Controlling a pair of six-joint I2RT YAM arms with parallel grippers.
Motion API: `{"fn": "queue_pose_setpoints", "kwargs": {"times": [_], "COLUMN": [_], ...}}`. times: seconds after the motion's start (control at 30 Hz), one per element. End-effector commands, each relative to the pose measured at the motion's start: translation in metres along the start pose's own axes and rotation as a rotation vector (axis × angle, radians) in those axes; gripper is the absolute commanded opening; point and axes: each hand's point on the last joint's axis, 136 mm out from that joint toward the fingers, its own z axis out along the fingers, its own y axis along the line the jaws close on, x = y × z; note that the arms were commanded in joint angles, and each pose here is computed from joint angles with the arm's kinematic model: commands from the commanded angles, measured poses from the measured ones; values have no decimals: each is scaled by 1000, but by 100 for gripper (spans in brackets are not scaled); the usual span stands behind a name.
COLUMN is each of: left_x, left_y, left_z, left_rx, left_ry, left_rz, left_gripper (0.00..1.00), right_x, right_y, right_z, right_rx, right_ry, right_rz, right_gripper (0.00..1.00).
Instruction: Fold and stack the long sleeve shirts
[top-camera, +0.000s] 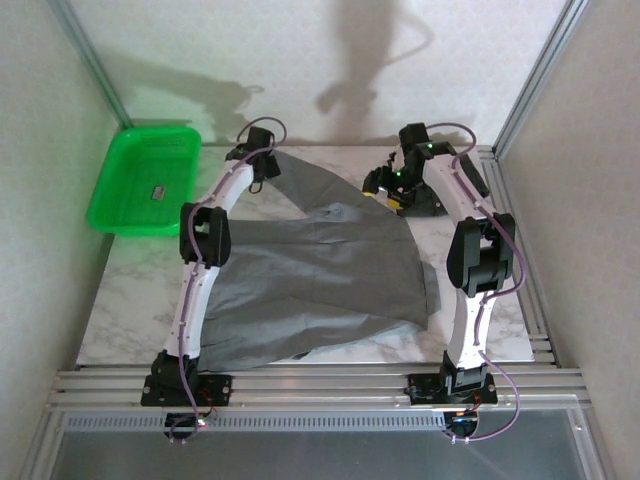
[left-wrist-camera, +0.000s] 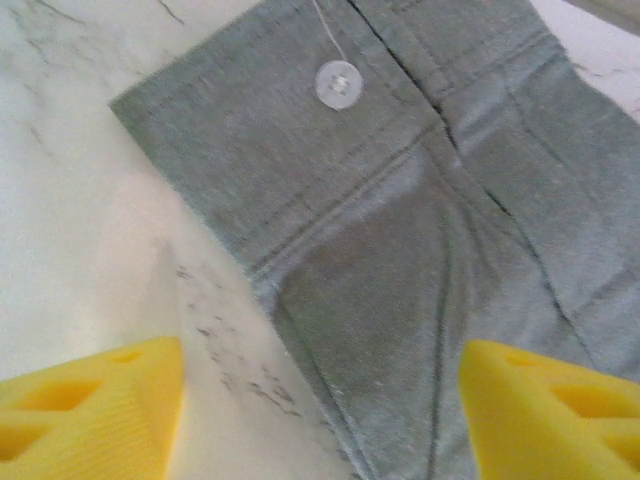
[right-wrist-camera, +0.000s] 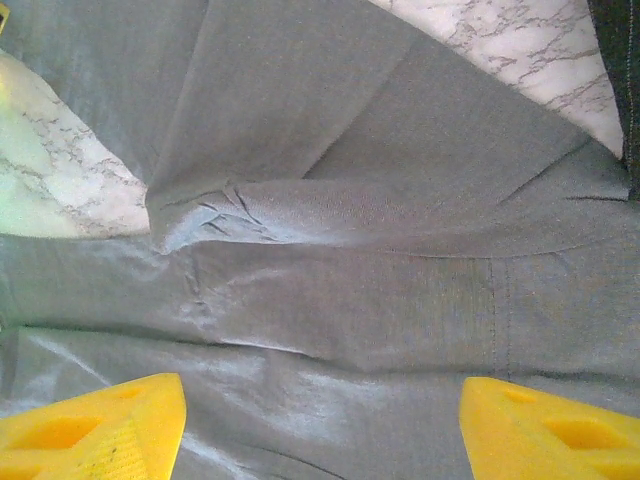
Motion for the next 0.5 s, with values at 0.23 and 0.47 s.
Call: {"fn": "queue_pose_setpoints", "kwargs": {"times": [0.23, 0.47], "left_x": [23, -24], "left_y": [-68, -96], "left_z": [17, -20], "left_rx": [314, 437], "left_ry": [51, -70], "left_rz": [34, -11], "left_gripper": [32, 4], "right_x": [4, 9], "right_y": [14, 12], "right_z": [1, 2], "right_rx": [-56, -61], "right_ry": [44, 59], "right_rz": [-36, -31], "right_gripper": [73, 73]}}
